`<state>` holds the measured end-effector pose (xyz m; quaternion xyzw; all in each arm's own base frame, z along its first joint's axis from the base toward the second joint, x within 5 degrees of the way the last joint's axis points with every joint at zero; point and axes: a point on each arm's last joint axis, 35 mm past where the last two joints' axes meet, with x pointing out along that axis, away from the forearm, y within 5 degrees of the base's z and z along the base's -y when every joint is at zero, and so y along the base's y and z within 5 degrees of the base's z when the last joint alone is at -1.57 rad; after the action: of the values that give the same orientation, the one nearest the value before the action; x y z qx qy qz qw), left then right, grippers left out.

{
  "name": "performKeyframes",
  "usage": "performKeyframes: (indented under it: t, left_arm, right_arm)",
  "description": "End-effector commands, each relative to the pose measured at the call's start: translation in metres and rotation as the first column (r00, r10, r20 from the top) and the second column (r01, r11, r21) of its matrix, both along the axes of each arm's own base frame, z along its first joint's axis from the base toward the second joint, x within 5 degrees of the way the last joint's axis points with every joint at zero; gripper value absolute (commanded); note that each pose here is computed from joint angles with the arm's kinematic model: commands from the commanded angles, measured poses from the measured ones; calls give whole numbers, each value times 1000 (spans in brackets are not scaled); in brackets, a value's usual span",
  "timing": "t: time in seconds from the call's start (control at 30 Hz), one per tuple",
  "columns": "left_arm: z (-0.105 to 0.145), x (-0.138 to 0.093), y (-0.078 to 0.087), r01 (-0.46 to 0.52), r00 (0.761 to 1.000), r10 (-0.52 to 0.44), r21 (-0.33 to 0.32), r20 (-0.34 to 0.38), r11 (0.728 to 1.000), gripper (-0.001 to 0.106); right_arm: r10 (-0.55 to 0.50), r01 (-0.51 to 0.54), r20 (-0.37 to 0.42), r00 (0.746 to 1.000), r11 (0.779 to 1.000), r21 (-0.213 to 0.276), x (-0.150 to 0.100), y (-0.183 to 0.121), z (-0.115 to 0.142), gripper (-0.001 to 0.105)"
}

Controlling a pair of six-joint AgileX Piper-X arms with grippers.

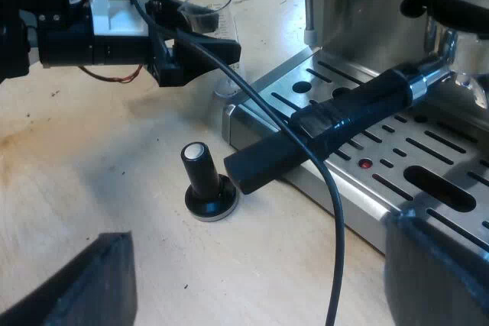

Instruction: Pour the beans into the coffee machine

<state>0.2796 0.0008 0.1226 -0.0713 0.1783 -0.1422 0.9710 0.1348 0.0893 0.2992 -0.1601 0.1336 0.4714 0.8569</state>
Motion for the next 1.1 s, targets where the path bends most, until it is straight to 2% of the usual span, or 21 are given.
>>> performKeyframes:
  t: [0.03,0.2,0.33,0.37,0.57,0.8,0.93,0.97,1.07,1.1]
  left_arm:
    - [2,-6,0,-4,1000,4,-2,-10,1000,72]
    - [2,-21,1,-43,998,43,13,-52,999,72]
    - [3,-33,0,-46,992,47,11,-113,999,72]
    - [5,-35,0,-50,990,51,13,-129,999,72]
    - [31,-45,1,-82,990,85,29,-110,996,72]
    - [52,-68,0,-81,980,85,32,-182,996,72]
    - [70,-82,-1,-75,985,79,29,-153,997,72]
    - [81,-90,-2,-76,989,79,28,-126,997,72]
    - [85,-93,-2,-76,989,79,28,-125,997,72]
    - [101,-102,-2,-77,992,79,27,-103,997,72]
  right_arm:
    - [15,-15,18,1000,1000,3,0,1,2,69]
    - [15,-15,18,1000,1000,3,0,1,2,69]
    - [15,-15,18,1000,1000,3,0,1,2,69]
    - [15,-15,18,1000,1000,3,0,1,2,69]
    - [15,-15,18,1000,1000,3,0,1,2,69]
    - [2,-2,-10,1000,1000,22,0,1,2,69]
    - [2,-2,-10,1000,1000,22,0,1,2,69]
    - [2,-2,-10,1000,1000,22,0,1,2,69]
    - [2,-2,-10,1000,1000,22,0,1,2,69]
    - [2,-2,-10,1000,1000,22,0,1,2,69]
